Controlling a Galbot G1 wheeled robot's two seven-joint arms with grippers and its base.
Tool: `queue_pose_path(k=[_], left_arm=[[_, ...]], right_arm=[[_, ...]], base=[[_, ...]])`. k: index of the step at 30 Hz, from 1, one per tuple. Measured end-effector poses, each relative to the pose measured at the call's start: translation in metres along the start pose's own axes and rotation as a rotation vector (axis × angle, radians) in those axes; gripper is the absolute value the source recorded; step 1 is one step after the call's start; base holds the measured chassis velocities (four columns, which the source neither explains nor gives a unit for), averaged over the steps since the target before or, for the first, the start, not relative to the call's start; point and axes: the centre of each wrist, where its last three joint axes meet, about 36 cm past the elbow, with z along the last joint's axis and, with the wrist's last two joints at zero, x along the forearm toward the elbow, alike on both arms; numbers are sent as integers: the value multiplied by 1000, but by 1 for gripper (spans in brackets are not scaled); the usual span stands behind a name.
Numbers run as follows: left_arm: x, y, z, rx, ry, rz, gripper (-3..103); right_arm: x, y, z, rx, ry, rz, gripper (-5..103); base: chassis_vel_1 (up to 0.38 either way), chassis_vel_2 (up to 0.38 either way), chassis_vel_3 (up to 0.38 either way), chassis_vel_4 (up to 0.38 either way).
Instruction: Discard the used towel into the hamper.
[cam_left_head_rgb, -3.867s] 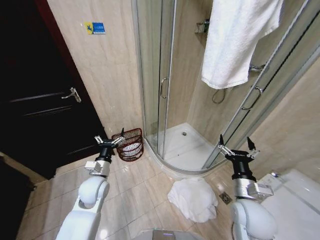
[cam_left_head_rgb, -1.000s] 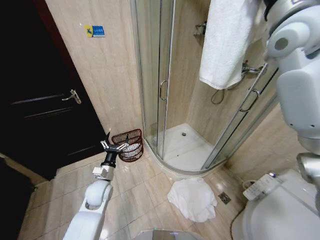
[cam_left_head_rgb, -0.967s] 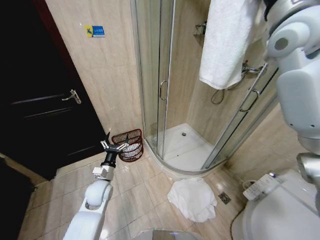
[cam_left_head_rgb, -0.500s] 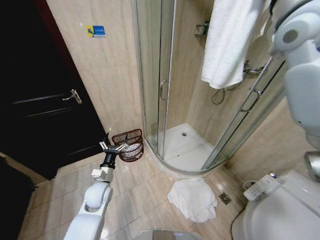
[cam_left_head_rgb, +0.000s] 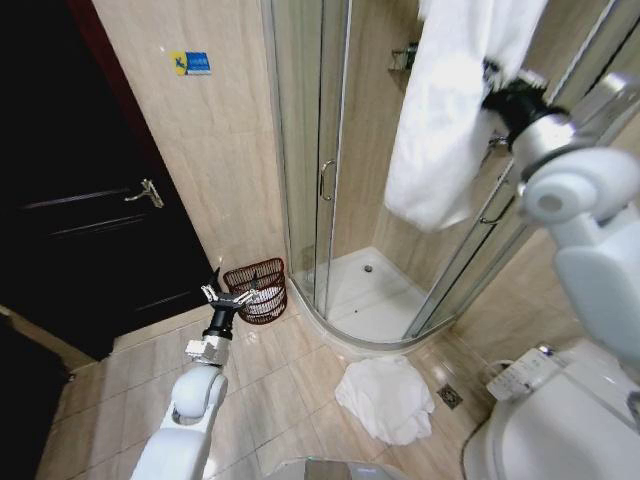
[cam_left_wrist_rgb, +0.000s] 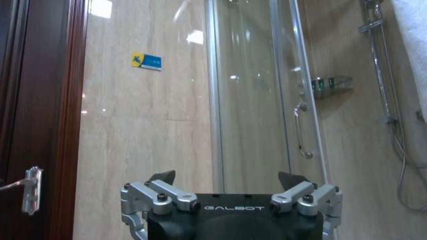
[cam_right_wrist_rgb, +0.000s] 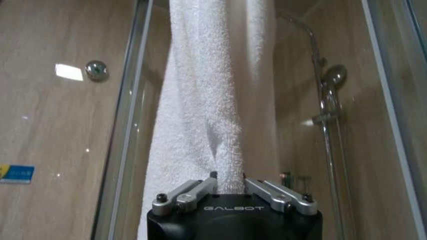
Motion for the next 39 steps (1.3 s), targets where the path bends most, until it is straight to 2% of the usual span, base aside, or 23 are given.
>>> queue_pose_path(k=[10, 39], left_arm=[[0, 0, 0, -1, 1, 4, 100], [4, 2, 3, -2, -5, 2, 100]], right_arm=[[24, -4, 27, -19, 54, 20, 3], [96, 6, 103, 7, 181, 34, 3]], base=[[0, 0, 0, 0], [0, 0, 0, 0]])
